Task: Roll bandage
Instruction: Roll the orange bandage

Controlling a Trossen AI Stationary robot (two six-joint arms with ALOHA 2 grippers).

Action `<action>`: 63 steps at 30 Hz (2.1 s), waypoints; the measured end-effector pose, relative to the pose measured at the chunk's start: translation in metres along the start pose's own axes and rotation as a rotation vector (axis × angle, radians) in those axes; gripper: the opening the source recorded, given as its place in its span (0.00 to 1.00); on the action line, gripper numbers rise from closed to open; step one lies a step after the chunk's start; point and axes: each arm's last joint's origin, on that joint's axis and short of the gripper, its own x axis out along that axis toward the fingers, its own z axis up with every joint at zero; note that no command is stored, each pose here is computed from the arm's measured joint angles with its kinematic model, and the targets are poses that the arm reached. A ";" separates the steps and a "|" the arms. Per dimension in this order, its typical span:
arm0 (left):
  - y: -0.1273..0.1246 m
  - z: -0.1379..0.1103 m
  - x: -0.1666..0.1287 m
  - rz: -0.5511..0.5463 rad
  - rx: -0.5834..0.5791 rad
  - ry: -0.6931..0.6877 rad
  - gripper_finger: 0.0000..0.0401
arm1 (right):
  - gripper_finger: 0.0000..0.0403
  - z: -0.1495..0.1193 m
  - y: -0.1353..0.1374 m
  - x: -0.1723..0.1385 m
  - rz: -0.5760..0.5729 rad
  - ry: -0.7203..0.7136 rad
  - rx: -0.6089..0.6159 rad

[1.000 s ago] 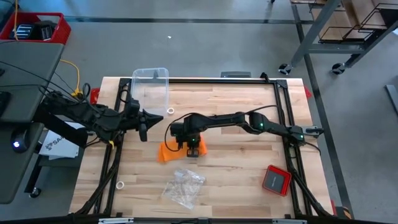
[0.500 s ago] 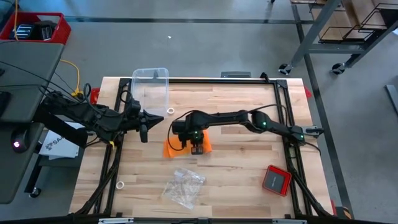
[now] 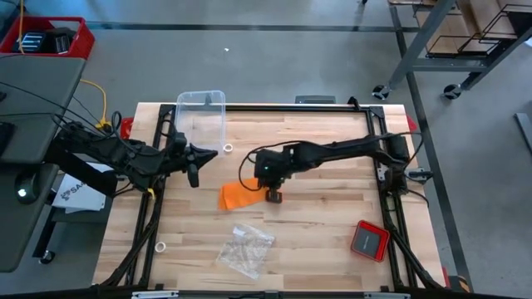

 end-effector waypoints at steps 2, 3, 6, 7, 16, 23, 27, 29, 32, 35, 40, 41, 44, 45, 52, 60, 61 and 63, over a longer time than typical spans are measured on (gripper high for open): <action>0.000 0.000 0.000 0.008 -0.004 -0.006 0.00 | 0.00 0.004 0.003 0.004 0.026 -0.019 0.008; 0.001 0.001 0.000 0.016 -0.007 -0.010 0.00 | 0.00 0.007 0.004 0.010 0.041 -0.018 0.006; 0.002 0.001 0.002 0.026 -0.034 -0.019 0.00 | 0.00 0.012 0.005 0.034 0.066 0.016 0.007; 0.002 0.002 0.002 0.028 -0.042 -0.021 0.00 | 0.00 0.012 0.004 0.042 0.073 0.028 0.017; 0.002 0.002 0.003 0.040 -0.041 -0.025 0.00 | 0.00 0.006 -0.006 0.075 0.096 0.136 -0.005; -0.001 -0.003 0.009 0.071 -0.019 -0.020 0.00 | 0.00 -0.013 -0.012 0.082 0.085 0.222 0.021; -0.004 -0.008 0.016 0.084 -0.011 -0.003 0.00 | 0.00 -0.021 -0.022 0.086 0.087 0.254 0.110; -0.006 -0.011 0.019 0.089 -0.014 0.008 0.00 | 0.00 -0.024 -0.027 0.084 0.078 0.277 0.122; -0.009 -0.016 0.025 0.085 -0.015 0.035 0.00 | 0.00 -0.026 -0.034 0.082 0.069 0.300 0.131; -0.012 -0.021 0.030 0.088 -0.008 0.058 0.00 | 0.00 -0.027 -0.044 0.075 0.043 0.312 0.153; -0.016 -0.028 0.038 0.077 0.013 0.104 0.00 | 0.00 -0.029 -0.049 0.065 0.062 0.347 0.186; -0.017 -0.030 0.039 0.079 0.017 0.107 0.00 | 0.00 -0.029 -0.047 0.063 0.074 0.352 0.190; -0.018 -0.033 0.043 0.085 0.027 0.117 0.00 | 0.00 -0.023 -0.040 0.052 0.096 0.303 0.186; -0.019 -0.034 0.044 0.089 0.030 0.118 0.00 | 0.00 -0.017 -0.038 0.045 0.102 0.259 0.178; -0.019 -0.034 0.044 0.090 0.031 0.118 0.00 | 0.00 0.008 -0.074 0.026 0.033 0.048 0.262; -0.020 -0.032 0.045 0.085 -0.020 0.095 0.00 | 0.00 -0.008 -0.085 0.051 0.021 0.160 0.251; -0.020 -0.032 0.045 0.087 -0.023 0.090 0.00 | 0.00 -0.009 -0.082 0.052 0.018 0.168 0.238; -0.020 -0.031 0.045 0.098 -0.024 0.076 0.00 | 0.00 -0.011 -0.080 0.053 0.001 0.196 0.222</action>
